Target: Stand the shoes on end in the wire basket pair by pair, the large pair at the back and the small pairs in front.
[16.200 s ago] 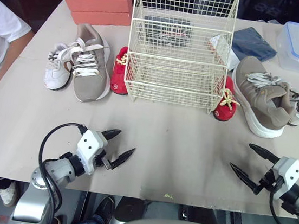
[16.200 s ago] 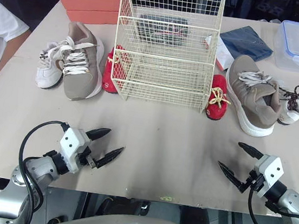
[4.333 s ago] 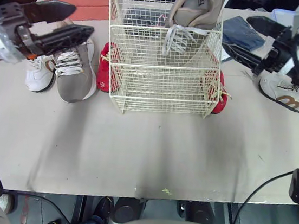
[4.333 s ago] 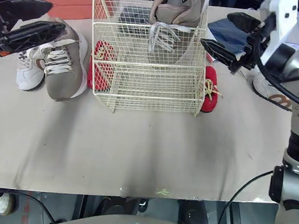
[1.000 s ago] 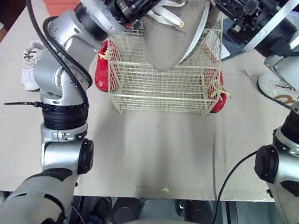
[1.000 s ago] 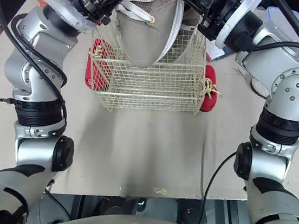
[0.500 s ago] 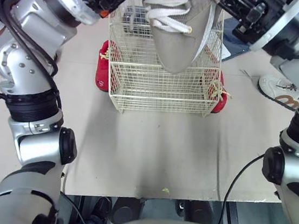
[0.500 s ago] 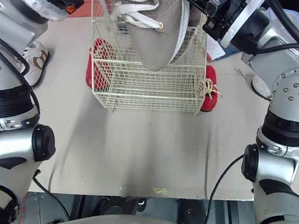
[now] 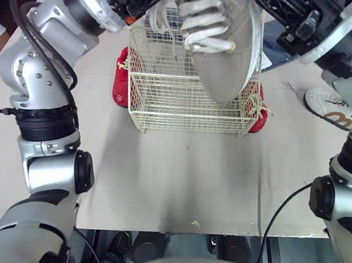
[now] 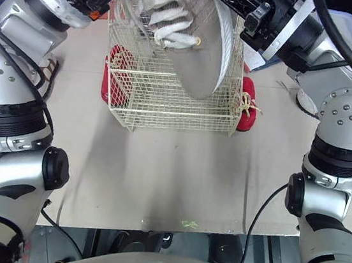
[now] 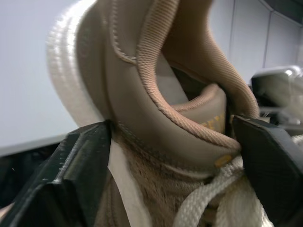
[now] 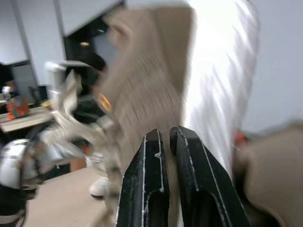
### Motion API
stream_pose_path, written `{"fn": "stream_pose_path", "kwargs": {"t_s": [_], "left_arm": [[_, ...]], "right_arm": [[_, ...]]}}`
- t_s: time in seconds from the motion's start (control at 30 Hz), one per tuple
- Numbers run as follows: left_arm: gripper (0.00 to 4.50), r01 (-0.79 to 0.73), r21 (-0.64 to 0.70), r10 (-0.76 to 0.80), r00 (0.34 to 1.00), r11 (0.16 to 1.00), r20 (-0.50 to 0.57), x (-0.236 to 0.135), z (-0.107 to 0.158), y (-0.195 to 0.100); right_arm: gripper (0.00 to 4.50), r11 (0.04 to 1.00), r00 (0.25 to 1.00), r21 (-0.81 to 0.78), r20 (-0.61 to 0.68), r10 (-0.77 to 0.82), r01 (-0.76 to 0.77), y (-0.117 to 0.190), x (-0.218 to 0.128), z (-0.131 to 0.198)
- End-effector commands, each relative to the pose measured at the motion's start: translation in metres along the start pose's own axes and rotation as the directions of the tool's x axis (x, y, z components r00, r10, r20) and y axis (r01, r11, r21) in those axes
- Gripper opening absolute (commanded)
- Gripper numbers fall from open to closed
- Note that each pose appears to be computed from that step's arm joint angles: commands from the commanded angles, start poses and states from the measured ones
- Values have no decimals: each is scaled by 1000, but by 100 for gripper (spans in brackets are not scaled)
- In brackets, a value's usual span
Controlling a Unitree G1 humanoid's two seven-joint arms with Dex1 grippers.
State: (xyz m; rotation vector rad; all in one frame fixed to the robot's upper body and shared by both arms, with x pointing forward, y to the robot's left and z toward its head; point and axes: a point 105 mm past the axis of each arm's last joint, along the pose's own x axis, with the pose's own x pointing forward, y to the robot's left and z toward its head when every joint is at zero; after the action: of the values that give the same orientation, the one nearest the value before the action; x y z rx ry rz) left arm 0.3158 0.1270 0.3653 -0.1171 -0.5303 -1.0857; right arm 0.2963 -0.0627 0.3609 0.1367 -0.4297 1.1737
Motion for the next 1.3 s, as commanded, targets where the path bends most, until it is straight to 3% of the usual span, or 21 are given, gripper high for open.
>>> {"fn": "stream_pose_path", "kwargs": {"t_s": [0.03,0.23,0.53,0.63,0.8,0.9,1.13,1.3], "left_arm": [[262,49,25,-50,998,999,32,4,13,-9],[27,69,9,-69,997,998,21,4,7,-12],[19,-51,59,40,984,997,173,6,37,2],[19,-152,100,122,958,983,258,4,55,13],[19,-280,163,197,897,946,395,3,89,20],[19,-364,221,243,868,905,434,2,101,24],[19,-606,366,366,755,707,543,-3,129,31],[19,-691,343,416,682,636,602,4,119,28]], "right_arm": [[19,999,998,-38,46,33,-31,7,-1,12],[19,999,998,-39,53,39,-37,8,0,12],[19,997,997,-57,50,58,-55,10,-3,14],[95,992,995,-80,20,96,-94,16,-7,13],[328,989,999,-138,-7,47,-47,8,-17,16],[443,981,999,-193,-49,20,-29,5,-25,17],[443,968,997,-251,-68,-35,17,1,-32,21],[443,966,997,-256,-57,-41,25,1,-30,20]]}}
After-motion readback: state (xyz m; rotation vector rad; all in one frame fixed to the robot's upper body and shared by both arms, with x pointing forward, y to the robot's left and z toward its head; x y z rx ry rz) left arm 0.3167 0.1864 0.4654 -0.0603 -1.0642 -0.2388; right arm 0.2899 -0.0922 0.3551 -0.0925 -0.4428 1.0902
